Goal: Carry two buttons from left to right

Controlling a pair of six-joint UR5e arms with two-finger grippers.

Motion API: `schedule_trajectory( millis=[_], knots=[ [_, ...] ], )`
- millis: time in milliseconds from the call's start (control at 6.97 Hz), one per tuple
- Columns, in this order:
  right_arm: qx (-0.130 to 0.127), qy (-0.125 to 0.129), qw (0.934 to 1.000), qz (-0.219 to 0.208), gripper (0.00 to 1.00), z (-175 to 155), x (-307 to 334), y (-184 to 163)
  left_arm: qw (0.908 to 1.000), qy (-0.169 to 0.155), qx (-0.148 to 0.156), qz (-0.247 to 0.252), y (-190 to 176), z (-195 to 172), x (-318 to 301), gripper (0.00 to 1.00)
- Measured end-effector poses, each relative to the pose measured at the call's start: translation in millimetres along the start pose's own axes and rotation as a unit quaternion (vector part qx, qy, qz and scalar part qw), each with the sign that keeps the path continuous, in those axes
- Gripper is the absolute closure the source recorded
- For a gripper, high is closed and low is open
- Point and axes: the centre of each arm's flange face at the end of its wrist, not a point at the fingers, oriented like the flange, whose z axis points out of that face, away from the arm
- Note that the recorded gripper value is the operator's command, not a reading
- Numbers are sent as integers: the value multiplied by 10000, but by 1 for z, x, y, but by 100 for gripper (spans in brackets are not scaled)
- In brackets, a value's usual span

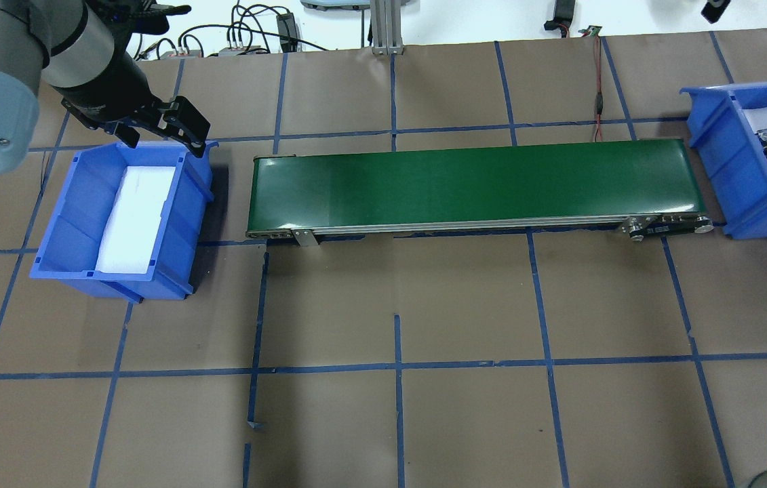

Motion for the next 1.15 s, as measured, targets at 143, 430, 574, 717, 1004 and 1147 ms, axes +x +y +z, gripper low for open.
schedule_trajectory(
  millis=[143, 430, 574, 717, 1004, 1147],
  knots=[
    [22, -29, 9998, -213, 0, -22, -38, 11, 10000, -1, 1, -1, 0, 0, 0, 0],
    [190, -307, 9991, -216, 0, -13, -92, 44, 10000, 2, 2, -2, 0, 0, 0, 0],
    [232, -416, 9987, -159, 0, 9, -113, 67, 10000, 3, 2, -2, -1, 0, 0, 0],
    [144, -499, 9986, -120, 0, 33, -129, 89, 10000, 3, 2, -2, -1, 0, 0, 0],
    [4, -557, 9969, 562, 0, 53, -140, 105, 10000, 1, 9, -3, -1, -1, 0, 0],
    [-44, -561, 9903, 1273, 0, 55, -141, 106, 10000, -2, 17, -6, -1, -2, -1, 0]
  ],
)
